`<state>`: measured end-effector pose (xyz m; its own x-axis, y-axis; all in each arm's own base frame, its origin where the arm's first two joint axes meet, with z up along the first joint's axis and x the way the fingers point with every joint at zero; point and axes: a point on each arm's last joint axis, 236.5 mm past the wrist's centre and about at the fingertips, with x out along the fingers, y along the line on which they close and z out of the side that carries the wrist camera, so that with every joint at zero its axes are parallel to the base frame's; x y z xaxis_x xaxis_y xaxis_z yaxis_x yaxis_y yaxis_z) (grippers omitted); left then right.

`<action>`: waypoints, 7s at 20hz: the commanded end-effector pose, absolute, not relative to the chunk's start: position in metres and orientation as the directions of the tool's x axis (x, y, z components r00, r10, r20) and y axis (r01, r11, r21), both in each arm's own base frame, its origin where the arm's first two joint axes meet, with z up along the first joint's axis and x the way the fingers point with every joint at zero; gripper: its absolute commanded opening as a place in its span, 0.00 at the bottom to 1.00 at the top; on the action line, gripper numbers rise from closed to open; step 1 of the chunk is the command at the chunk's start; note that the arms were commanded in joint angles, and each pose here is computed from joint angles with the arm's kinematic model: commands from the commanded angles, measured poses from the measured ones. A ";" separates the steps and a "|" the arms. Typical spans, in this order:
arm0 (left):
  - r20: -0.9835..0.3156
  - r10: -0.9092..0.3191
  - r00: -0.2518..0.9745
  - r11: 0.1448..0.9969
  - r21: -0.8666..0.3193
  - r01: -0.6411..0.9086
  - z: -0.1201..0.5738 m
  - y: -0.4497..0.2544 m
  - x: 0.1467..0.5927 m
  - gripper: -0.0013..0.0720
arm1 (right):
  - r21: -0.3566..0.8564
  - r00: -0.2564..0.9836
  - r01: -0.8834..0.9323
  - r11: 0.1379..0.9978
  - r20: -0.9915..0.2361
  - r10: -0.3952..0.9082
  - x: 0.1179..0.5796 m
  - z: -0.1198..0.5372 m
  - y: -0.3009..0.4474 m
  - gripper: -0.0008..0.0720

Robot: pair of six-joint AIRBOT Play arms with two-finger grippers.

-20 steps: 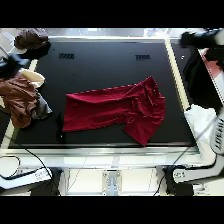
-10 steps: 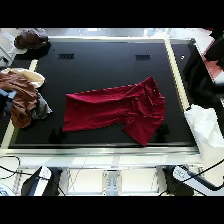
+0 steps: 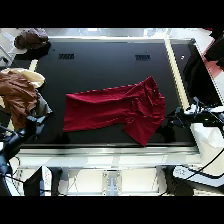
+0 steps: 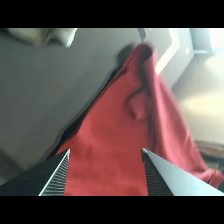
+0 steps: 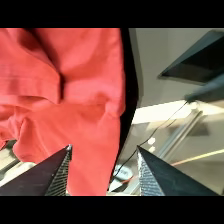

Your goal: Fold the shirts.

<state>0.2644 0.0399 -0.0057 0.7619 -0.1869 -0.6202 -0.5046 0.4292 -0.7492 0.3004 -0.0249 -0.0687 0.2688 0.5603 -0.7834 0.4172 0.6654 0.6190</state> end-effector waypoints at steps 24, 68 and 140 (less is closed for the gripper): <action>-0.751 -0.438 0.494 0.449 -0.659 -0.604 -0.092 -0.044 0.249 0.70 | 0.704 0.310 0.245 0.666 -0.708 0.634 0.334 -0.063 0.036 0.04; -0.673 -0.201 0.712 0.974 -0.213 0.075 0.222 0.005 0.393 0.03 | 0.300 0.706 -0.388 0.871 -0.511 0.490 0.344 0.261 0.046 0.04; -0.808 0.015 0.589 0.784 -0.356 -0.508 0.010 0.034 0.283 0.89 | 0.624 -0.113 0.358 0.695 -0.710 0.695 0.157 -0.080 0.104 0.60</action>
